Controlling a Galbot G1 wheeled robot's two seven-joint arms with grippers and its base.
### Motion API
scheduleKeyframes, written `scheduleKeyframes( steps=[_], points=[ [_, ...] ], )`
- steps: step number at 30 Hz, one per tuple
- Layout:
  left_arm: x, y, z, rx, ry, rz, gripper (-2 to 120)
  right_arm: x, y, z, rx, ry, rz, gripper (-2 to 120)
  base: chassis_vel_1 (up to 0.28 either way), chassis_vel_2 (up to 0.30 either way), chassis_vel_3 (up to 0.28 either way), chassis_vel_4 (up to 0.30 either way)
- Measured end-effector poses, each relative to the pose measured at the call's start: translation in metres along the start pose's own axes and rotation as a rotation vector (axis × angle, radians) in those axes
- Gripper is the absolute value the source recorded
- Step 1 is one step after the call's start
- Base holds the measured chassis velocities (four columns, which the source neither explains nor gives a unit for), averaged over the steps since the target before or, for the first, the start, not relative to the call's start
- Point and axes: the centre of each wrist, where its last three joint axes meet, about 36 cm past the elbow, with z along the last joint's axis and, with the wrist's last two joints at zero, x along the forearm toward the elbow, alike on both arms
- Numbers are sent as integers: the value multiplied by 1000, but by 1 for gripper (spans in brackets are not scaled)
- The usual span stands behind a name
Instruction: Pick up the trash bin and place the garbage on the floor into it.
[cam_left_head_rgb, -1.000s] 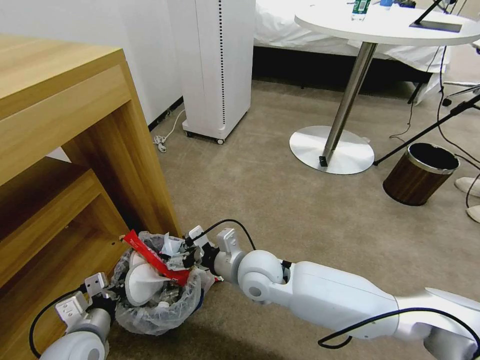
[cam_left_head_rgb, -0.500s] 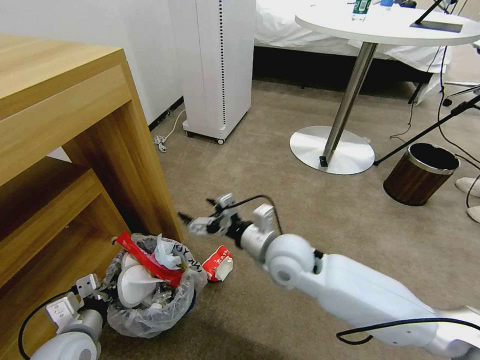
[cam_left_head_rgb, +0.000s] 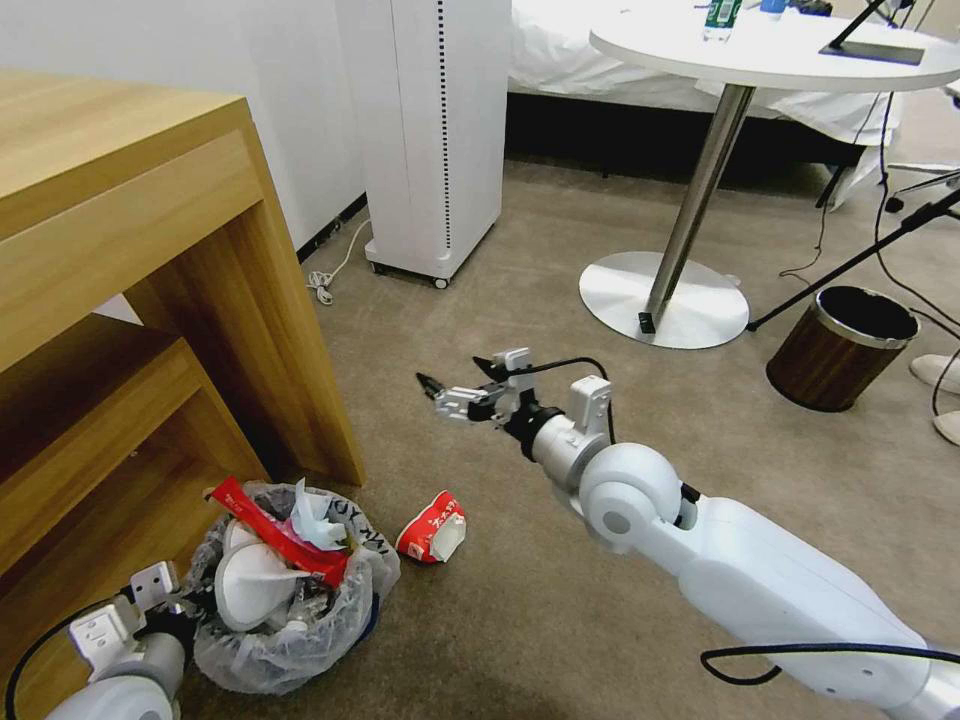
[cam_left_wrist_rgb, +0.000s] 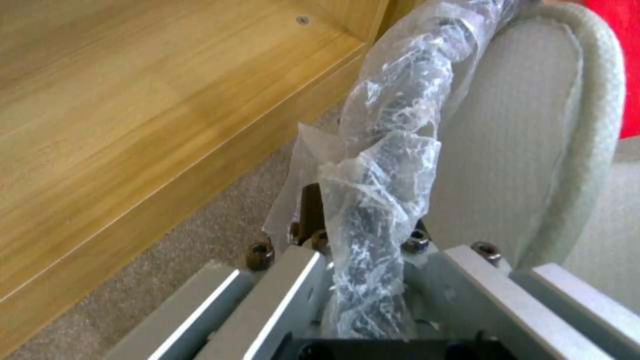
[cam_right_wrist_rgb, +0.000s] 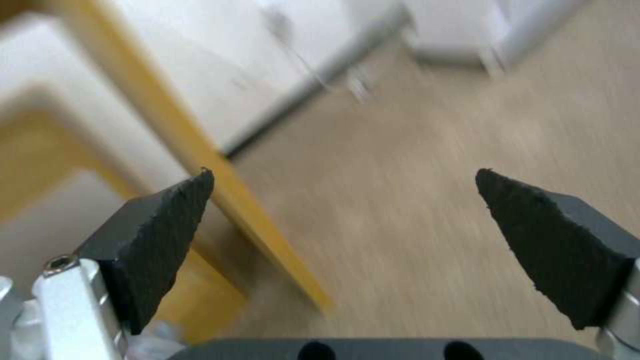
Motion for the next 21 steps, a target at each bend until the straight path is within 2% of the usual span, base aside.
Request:
scheduleKeyframes(
  steps=[1, 4, 5, 8, 11, 14, 16, 21],
  points=[
    [0, 0, 0, 0, 0, 0, 1, 0, 0, 0, 0, 0, 0, 100, 0, 0, 0, 0],
    [2, -2, 1, 1, 0, 1, 1, -19, -23, 14, -150, 135, 131, 100, 0, 0, 0, 0],
    [2, -2, 1, 1, 0, 1, 1, -19, -23, 14, -150, 135, 131, 100, 0, 0, 0, 0],
    [3, -5, 4, 5, 0, 3, 1, -35, -35, 32, -266, 229, 216, 100, 0, 0, 0, 0],
    [5, -6, 5, 6, -3, 4, 1, -48, -38, 45, -324, 281, 249, 100, 0, 0, 0, 0],
    [6, -8, 4, 7, -5, 7, 1, -63, -37, 56, -370, 319, 268, 100, 0, 0, 0, 0],
    [8, -9, 3, 8, -9, 12, 1, -86, -31, 69, -423, 361, 275, 100, 0, 0, 0, 0],
    [9, -11, 5, 13, -12, 13, 1, -114, -23, 94, -465, 419, 294, 100, 0, 0, 0, 0]
  ],
)
